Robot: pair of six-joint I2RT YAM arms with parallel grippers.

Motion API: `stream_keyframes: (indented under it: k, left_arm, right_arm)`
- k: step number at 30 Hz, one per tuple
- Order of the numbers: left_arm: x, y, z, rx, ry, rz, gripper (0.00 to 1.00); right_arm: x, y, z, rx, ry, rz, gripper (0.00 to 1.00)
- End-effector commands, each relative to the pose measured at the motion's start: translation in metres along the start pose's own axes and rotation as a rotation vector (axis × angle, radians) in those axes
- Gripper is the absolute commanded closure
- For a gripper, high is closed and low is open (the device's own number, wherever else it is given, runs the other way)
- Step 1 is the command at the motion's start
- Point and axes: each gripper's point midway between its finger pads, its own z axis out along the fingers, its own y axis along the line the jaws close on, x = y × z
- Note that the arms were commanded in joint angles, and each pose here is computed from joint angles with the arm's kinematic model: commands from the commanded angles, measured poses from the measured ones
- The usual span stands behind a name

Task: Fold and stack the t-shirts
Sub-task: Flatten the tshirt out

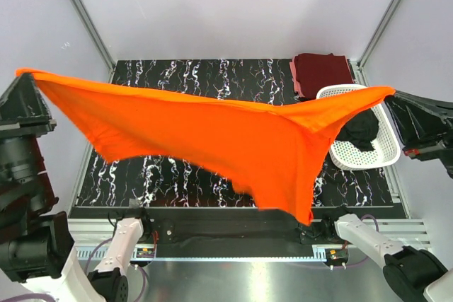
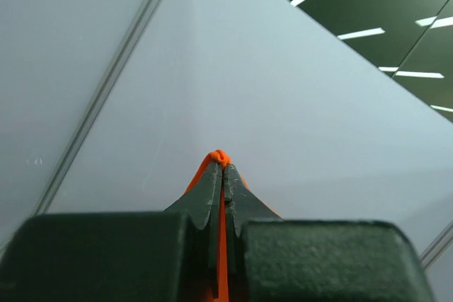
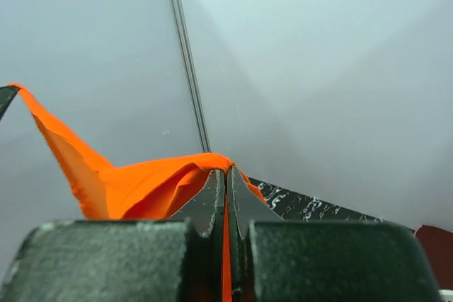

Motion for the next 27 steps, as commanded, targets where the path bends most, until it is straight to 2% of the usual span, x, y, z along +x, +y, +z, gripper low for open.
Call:
stream_keyframes:
  k: [1, 5, 7, 12, 13, 14, 15, 16, 17, 18, 20, 21, 23, 25, 26, 27]
  left_arm:
    - [-0.003, 0.007, 0.022, -0.038, -0.044, 0.036, 1.00]
    - [0.034, 0.028, 0.047, -0.077, -0.004, 0.035, 1.00]
    - [0.075, 0.054, 0.062, -0.118, 0.038, 0.045, 1.00]
    - [0.190, 0.128, 0.076, -0.266, 0.216, 0.058, 0.99]
    - [0.227, 0.157, 0.069, -0.339, 0.283, 0.053, 0.98]
    - [0.240, 0.168, 0.067, -0.369, 0.300, 0.060, 0.98]
    - [0.264, 0.186, 0.067, -0.407, 0.338, 0.077, 0.98]
    - [0.290, 0.212, 0.057, -0.466, 0.377, 0.104, 0.98]
    - [0.302, 0.222, 0.060, -0.479, 0.368, 0.112, 0.98]
    - [0.325, 0.239, 0.058, -0.516, 0.412, 0.133, 0.99]
    - [0.359, 0.266, 0.048, -0.570, 0.486, 0.179, 1.00]
    - [0.382, 0.277, 0.057, -0.563, 0.494, 0.172, 1.00]
    - [0.402, 0.295, 0.059, -0.621, 0.512, 0.143, 1.00]
    - [0.441, 0.319, 0.058, -0.675, 0.601, 0.148, 1.00]
    - [0.452, 0.328, 0.060, -0.691, 0.632, 0.152, 1.00]
    - [0.455, 0.324, 0.078, -0.661, 0.630, 0.145, 1.00]
  right_arm:
    - [0.020, -0.026, 0.039, 0.072, 0.039, 0.009, 1.00]
    - [0.056, -0.053, 0.090, 0.109, 0.053, 0.014, 1.00]
    - [0.081, -0.067, 0.113, 0.125, 0.079, 0.010, 1.00]
    - [0.190, -0.113, 0.177, 0.158, 0.201, 0.006, 1.00]
    - [0.215, -0.121, 0.187, 0.162, 0.219, 0.006, 1.00]
    - [0.232, -0.128, 0.194, 0.169, 0.243, 0.008, 1.00]
    - [0.266, -0.140, 0.206, 0.178, 0.300, 0.000, 1.00]
    - [0.280, -0.146, 0.215, 0.179, 0.306, -0.004, 1.00]
    - [0.297, -0.154, 0.220, 0.193, 0.329, -0.009, 1.00]
    - [0.332, -0.167, 0.230, 0.207, 0.383, -0.014, 1.00]
    - [0.351, -0.179, 0.245, 0.216, 0.406, -0.035, 1.00]
    - [0.387, -0.193, 0.251, 0.231, 0.469, -0.039, 1.00]
    - [0.426, -0.209, 0.267, 0.219, 0.523, -0.030, 1.00]
    - [0.449, -0.220, 0.276, 0.222, 0.559, -0.038, 1.00]
    - [0.446, -0.223, 0.287, 0.216, 0.540, -0.045, 1.00]
    - [0.474, -0.233, 0.289, 0.218, 0.587, -0.044, 1.00]
